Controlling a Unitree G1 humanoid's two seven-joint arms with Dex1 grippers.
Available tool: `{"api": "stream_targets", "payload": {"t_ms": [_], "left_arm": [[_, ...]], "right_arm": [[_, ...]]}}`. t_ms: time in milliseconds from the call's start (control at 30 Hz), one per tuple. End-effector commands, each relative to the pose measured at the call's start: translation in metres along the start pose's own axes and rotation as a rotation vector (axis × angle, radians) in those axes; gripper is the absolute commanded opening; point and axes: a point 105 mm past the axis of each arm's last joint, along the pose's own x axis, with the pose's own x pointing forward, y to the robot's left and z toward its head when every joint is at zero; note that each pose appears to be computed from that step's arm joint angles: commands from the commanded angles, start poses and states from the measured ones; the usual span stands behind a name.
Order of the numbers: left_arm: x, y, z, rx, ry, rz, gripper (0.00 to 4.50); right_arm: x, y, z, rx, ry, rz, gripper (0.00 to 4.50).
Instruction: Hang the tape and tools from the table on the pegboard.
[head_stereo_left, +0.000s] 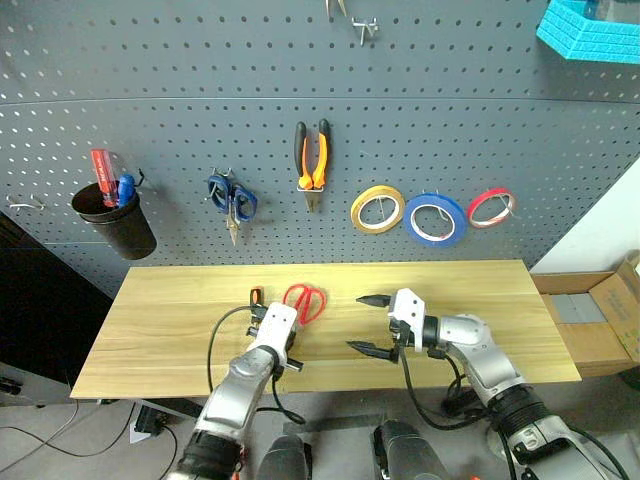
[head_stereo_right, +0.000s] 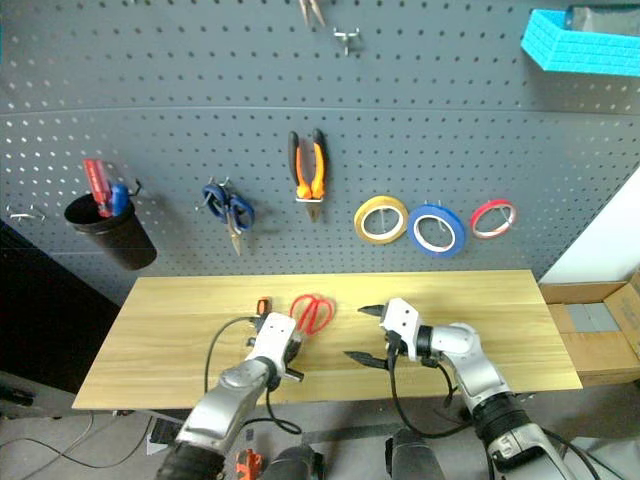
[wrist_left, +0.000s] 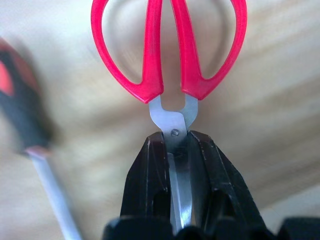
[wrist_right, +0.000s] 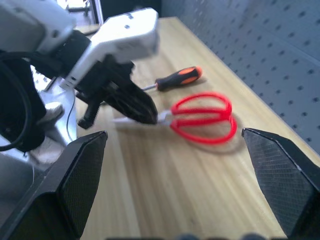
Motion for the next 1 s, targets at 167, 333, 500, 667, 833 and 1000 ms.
{"api": "stream_targets", "payload": {"t_ms": [167,333,500,667,833,1000], "left_arm": [[-0.050,0.023,0.059,0.232,-0.309,0.088,0.22],[-0.080,0.031,0.083,0.438,-0.439,0.127,0.22],[-0.095,0.069,0.099,0.455,-0.479,0.276,0.22],[-0.099,0.091,0.111,0.445,-0.516,0.374,0.22],[-0.099,0.102,0.112,0.403,-0.523,0.414,0.22],[-0.101,0.111,0.106,0.329,-0.511,0.455,0.22]], "right_arm": [[-0.013,-0.011,0.076,0.084,-0.263,-0.099,4.50],[-0.018,-0.022,0.116,0.116,-0.351,-0.183,4.50],[-0.016,-0.028,0.139,0.118,-0.409,-0.230,4.50],[-0.011,-0.028,0.147,0.110,-0.434,-0.242,4.50],[-0.009,-0.029,0.150,0.090,-0.447,-0.248,4.50],[-0.010,-0.029,0.148,0.084,-0.446,-0.248,4.50]]}}
